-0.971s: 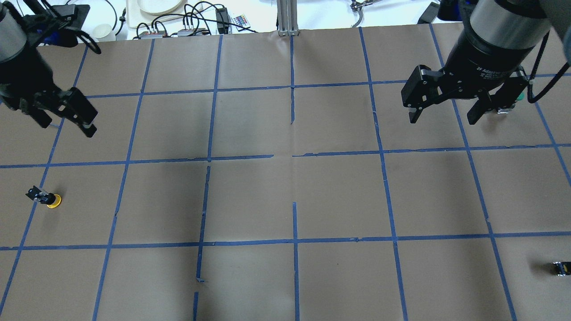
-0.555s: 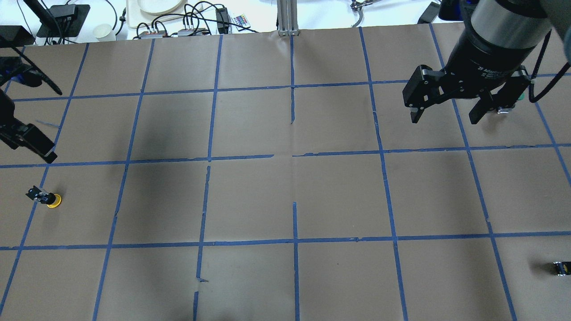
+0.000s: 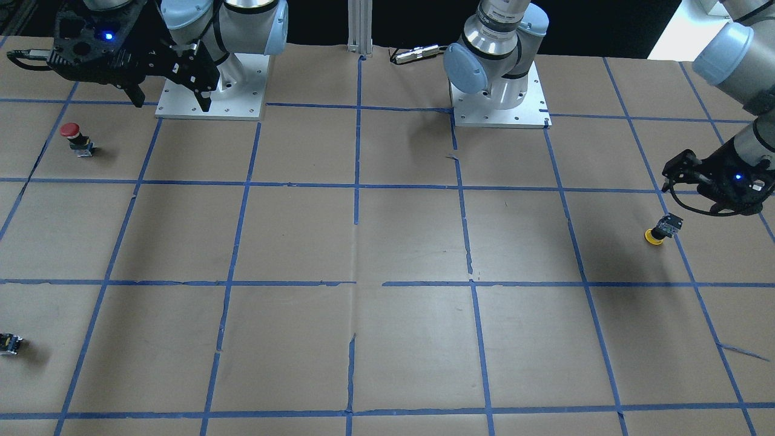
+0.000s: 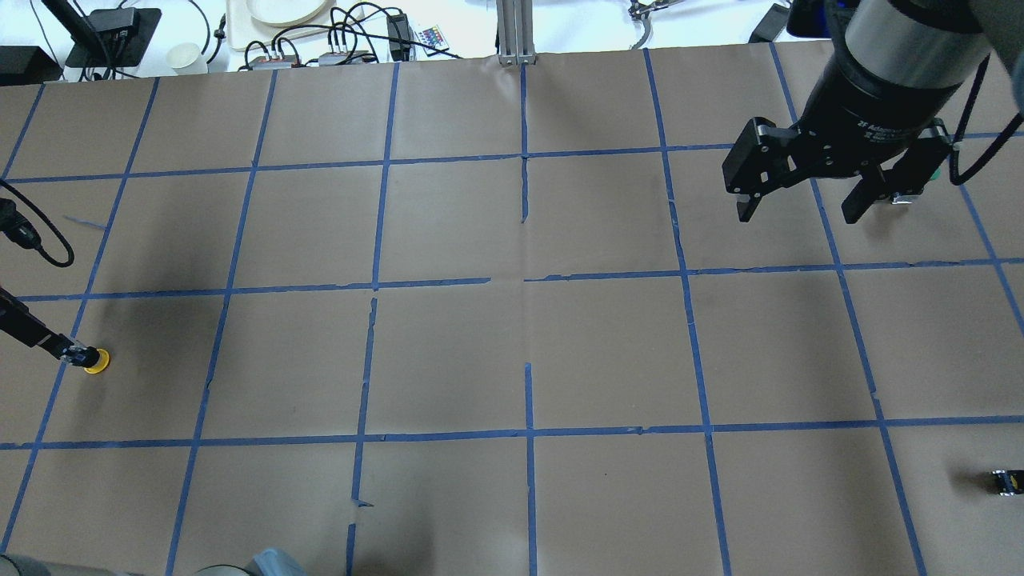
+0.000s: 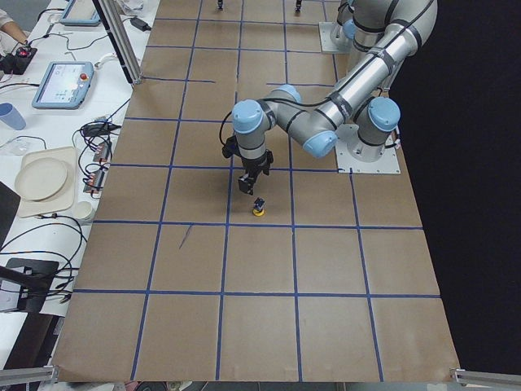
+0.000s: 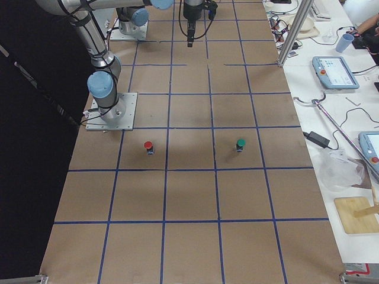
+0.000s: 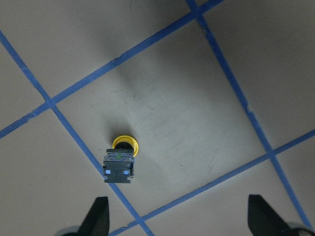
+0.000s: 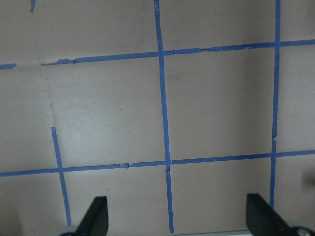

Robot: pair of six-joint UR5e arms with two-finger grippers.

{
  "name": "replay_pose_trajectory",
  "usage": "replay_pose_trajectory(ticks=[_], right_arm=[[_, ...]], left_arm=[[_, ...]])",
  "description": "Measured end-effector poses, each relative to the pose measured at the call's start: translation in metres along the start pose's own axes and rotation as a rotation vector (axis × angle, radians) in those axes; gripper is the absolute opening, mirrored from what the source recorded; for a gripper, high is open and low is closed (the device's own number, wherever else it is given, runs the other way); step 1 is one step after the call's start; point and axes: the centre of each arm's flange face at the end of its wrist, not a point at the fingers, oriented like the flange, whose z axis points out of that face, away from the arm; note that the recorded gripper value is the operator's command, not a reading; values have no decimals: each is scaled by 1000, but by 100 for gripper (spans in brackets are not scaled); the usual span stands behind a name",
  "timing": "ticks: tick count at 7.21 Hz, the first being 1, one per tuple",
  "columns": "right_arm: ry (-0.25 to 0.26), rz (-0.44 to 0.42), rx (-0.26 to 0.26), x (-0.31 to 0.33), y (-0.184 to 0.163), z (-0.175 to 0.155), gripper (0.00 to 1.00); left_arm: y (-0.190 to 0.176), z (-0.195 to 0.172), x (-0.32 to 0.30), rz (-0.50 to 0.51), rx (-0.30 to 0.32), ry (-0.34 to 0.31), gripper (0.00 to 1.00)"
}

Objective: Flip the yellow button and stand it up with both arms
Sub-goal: 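Lower the left gripper and grasp the yellow button's base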

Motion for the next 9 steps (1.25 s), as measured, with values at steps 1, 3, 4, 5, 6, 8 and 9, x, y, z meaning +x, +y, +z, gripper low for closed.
replay_pose_trajectory(ticks=[1, 3, 4, 5, 6, 8, 9], right_arm=[[0, 1, 0, 0, 0, 0, 100], [0, 0, 0, 0, 0, 0, 100], [0, 0, 0, 0, 0, 0, 100], [0, 0, -1, 0, 0, 0, 100], [0, 0, -2, 0, 0, 0, 100], [0, 0, -3, 0, 0, 1, 100], [-3, 0, -4, 0, -1, 1, 100]], left_arm=[[5, 16, -11, 20, 16, 6, 99], [10, 41, -17, 57, 58, 14, 99], [13, 49, -16, 59, 67, 20, 99], [16, 55, -15, 53, 69, 29, 98], [17, 61, -13, 46, 71, 37, 98], [18, 73, -9, 10, 79, 0, 96], [18, 77, -6, -6, 83, -38, 86]])
